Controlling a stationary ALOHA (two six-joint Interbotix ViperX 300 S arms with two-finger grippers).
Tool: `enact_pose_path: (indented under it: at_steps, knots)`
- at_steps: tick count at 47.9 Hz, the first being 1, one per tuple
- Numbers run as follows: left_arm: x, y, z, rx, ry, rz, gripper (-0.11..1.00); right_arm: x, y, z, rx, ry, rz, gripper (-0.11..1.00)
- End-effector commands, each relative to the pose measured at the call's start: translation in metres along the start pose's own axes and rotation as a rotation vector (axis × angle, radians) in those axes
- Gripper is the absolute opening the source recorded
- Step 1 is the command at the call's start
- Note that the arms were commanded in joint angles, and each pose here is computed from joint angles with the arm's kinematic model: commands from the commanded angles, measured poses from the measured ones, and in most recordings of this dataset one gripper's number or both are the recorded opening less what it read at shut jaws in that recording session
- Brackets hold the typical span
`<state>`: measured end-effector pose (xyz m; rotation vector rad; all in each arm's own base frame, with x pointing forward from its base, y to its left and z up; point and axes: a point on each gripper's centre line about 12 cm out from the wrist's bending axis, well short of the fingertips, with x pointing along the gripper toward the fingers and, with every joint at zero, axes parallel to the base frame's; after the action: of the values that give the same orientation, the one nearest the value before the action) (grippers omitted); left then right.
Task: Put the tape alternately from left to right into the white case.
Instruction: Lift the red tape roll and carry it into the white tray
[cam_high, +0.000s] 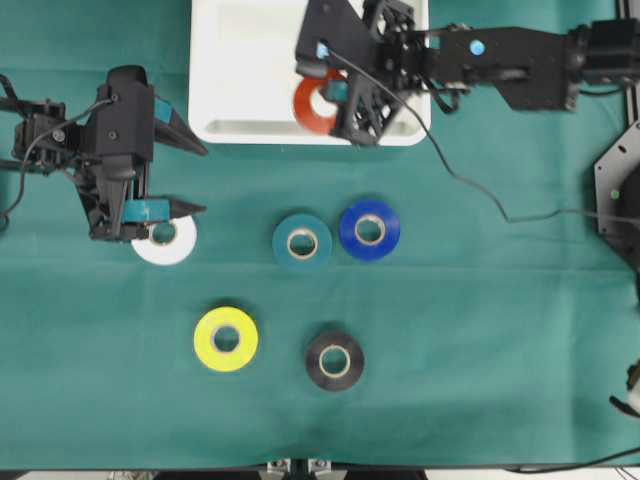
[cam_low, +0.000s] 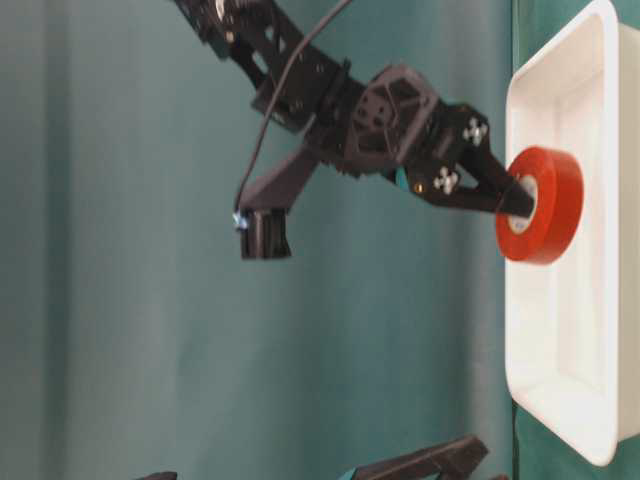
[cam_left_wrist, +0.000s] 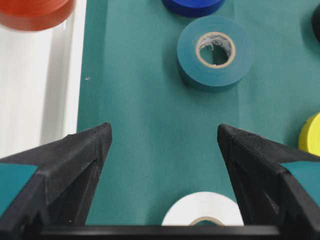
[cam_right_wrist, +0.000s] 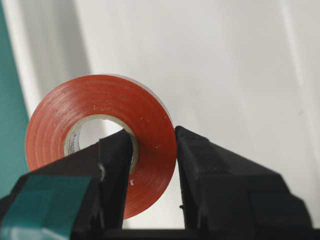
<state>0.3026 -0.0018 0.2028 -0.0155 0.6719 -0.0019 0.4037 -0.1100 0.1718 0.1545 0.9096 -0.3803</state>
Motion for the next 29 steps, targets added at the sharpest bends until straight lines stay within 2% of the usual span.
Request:
enact_pose_path:
  at_steps: [1,17,29]
  knots:
    - [-0.002,-0.001,0.006,0.000,-0.021,-0.003,0.83,-0.005,-0.002,0.019,-0.002,-0.043,-0.007,0.26]
    - [-0.002,-0.001,0.006,0.002,-0.020,-0.003,0.83,0.015,-0.018,0.018,0.023,-0.014,-0.037,0.26]
    - [-0.002,-0.001,0.003,-0.001,-0.014,-0.003,0.83,0.022,-0.017,0.019,0.019,-0.041,-0.021,0.26]
